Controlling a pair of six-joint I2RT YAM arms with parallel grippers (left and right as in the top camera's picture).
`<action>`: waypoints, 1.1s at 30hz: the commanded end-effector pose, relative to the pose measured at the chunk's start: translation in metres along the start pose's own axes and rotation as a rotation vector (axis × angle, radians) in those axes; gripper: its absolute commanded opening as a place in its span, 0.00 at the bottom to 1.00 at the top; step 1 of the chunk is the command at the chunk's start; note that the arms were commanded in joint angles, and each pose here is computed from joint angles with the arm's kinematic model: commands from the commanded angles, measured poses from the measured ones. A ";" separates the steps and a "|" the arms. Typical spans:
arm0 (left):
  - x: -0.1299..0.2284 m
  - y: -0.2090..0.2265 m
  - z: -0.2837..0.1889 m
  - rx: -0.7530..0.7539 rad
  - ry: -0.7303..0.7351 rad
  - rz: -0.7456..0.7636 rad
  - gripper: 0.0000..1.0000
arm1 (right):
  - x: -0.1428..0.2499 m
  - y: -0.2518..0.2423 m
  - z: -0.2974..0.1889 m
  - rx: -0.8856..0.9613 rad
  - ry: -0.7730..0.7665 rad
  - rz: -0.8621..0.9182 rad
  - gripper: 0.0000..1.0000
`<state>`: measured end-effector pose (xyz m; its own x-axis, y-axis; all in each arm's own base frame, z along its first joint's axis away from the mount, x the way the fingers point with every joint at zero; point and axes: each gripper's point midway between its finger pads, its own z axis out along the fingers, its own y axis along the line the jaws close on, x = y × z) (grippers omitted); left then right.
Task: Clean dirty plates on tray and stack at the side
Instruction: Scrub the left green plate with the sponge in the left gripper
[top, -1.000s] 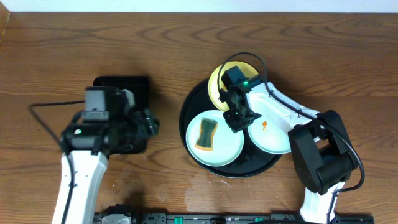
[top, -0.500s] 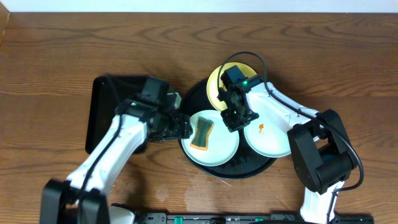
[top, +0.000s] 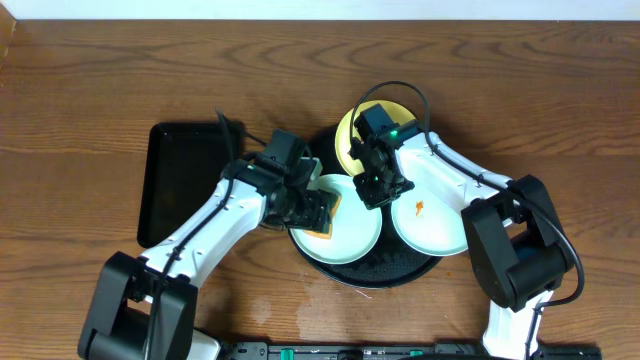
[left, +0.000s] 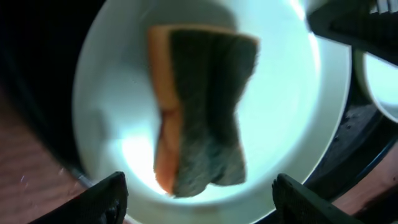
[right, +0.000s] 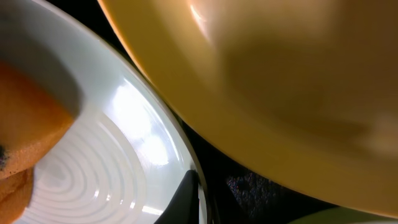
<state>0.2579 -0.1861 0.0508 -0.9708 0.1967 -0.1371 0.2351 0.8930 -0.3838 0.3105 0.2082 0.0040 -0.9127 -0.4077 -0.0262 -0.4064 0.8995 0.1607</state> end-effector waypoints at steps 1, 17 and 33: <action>-0.002 0.002 0.003 -0.046 -0.021 0.033 0.76 | 0.000 0.010 0.008 -0.037 0.017 0.009 0.05; -0.011 0.012 0.015 -0.166 -0.057 0.074 0.66 | 0.002 0.010 0.008 -0.036 0.026 0.019 0.09; -0.005 0.006 0.029 -0.214 -0.033 0.127 0.39 | 0.003 0.010 0.008 -0.035 0.030 0.019 0.12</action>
<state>0.2612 -0.2011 0.0259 -0.9304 0.3108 -0.1944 0.3490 0.9133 -0.2099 0.3075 0.2096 0.0014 -0.9185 -0.3953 -0.0101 -0.3910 0.9040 0.1728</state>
